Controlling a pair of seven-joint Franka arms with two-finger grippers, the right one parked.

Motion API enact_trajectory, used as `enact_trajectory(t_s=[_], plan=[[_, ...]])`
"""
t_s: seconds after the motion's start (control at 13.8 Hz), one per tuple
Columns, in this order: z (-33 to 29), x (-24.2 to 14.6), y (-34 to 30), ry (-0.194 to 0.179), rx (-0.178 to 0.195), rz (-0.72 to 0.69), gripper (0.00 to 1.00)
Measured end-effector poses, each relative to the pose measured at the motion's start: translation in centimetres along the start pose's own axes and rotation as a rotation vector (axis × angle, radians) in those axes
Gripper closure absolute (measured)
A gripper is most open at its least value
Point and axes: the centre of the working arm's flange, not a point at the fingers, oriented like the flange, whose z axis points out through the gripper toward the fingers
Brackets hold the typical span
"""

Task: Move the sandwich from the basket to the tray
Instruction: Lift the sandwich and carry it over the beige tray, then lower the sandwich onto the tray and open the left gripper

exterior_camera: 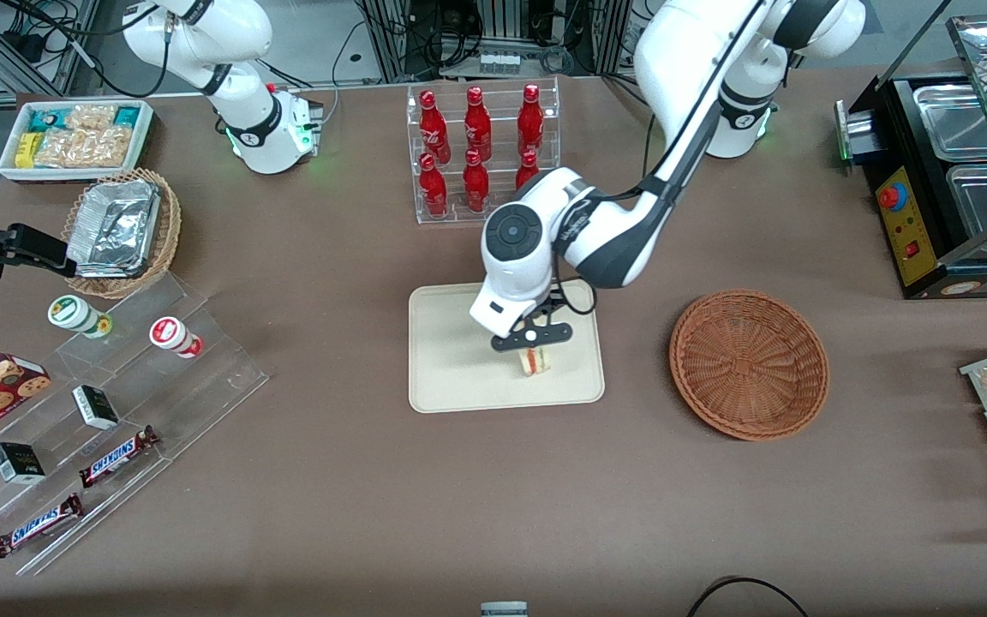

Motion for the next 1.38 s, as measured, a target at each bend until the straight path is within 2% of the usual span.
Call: enact_trajectory(t_s=[0.22, 0.36, 0.58, 0.94, 1.01, 1.38], plan=[[3.3, -2.1, 2.1, -0.01, 0.013, 0.041, 0.82], [4.6, -2.8, 3.1, 0.004, 0.001, 0.061, 0.82], [4.8, -2.9, 3.4, 0.037, 0.004, 0.084, 0.82], [6.3, -4.0, 4.2, 0.032, 0.019, 0.103, 0.83], [6.5, -4.2, 4.3, 0.031, 0.022, 0.104, 0.78], [6.4, -4.3, 4.3, 0.025, 0.036, 0.091, 0.3]])
